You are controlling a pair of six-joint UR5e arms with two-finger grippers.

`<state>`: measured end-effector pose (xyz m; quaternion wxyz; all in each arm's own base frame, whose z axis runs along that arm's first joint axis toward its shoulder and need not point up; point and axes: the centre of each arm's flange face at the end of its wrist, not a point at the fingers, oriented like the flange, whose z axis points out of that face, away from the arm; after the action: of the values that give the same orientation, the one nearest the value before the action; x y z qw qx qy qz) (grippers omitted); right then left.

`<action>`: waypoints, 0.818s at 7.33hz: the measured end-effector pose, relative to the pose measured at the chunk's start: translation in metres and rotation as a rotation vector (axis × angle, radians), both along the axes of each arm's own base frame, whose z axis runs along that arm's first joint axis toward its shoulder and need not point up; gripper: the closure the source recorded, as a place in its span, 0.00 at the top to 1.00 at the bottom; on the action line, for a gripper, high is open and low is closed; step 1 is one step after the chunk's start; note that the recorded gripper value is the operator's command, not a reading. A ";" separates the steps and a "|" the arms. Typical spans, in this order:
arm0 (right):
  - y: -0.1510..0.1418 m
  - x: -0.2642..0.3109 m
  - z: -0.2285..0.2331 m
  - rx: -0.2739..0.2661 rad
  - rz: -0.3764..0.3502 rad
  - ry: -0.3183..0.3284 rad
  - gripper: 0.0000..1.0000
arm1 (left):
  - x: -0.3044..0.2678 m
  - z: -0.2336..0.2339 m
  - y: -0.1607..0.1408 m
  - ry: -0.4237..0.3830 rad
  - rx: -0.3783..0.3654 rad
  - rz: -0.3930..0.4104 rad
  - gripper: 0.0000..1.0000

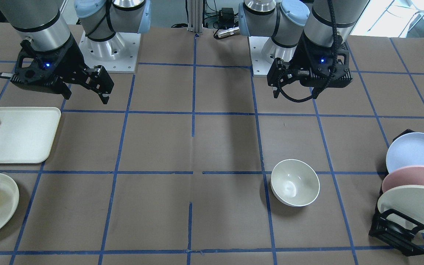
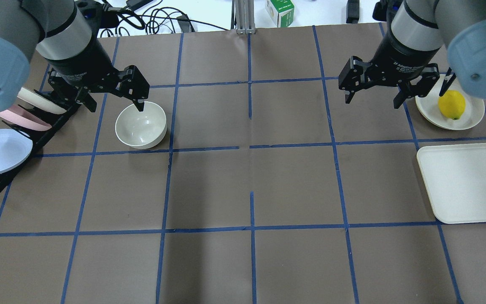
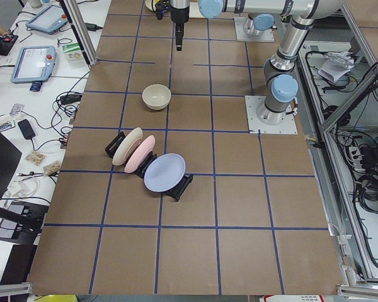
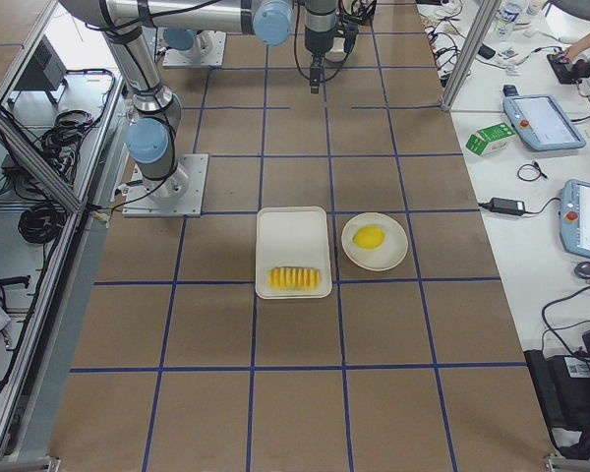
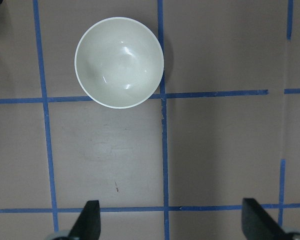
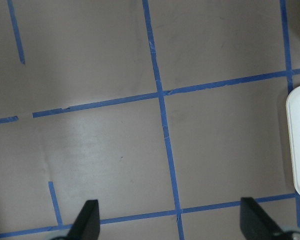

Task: Place bowl and put lemon in it

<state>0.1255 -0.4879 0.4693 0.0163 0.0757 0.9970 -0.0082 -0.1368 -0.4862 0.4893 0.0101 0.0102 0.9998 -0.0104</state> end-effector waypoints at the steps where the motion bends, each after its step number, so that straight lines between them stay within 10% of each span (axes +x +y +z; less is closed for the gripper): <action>1: 0.000 0.001 0.000 0.001 -0.001 0.000 1.00 | 0.000 0.000 0.000 0.002 0.000 0.000 1.00; 6: -0.001 -0.004 -0.007 0.010 -0.012 0.014 1.00 | 0.004 0.002 -0.002 -0.003 -0.010 0.005 1.00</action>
<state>0.1212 -0.4893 0.4625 0.0091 0.0817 0.9966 -0.0036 -0.1332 -0.4879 0.4913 0.0114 0.0078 0.9998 -0.0154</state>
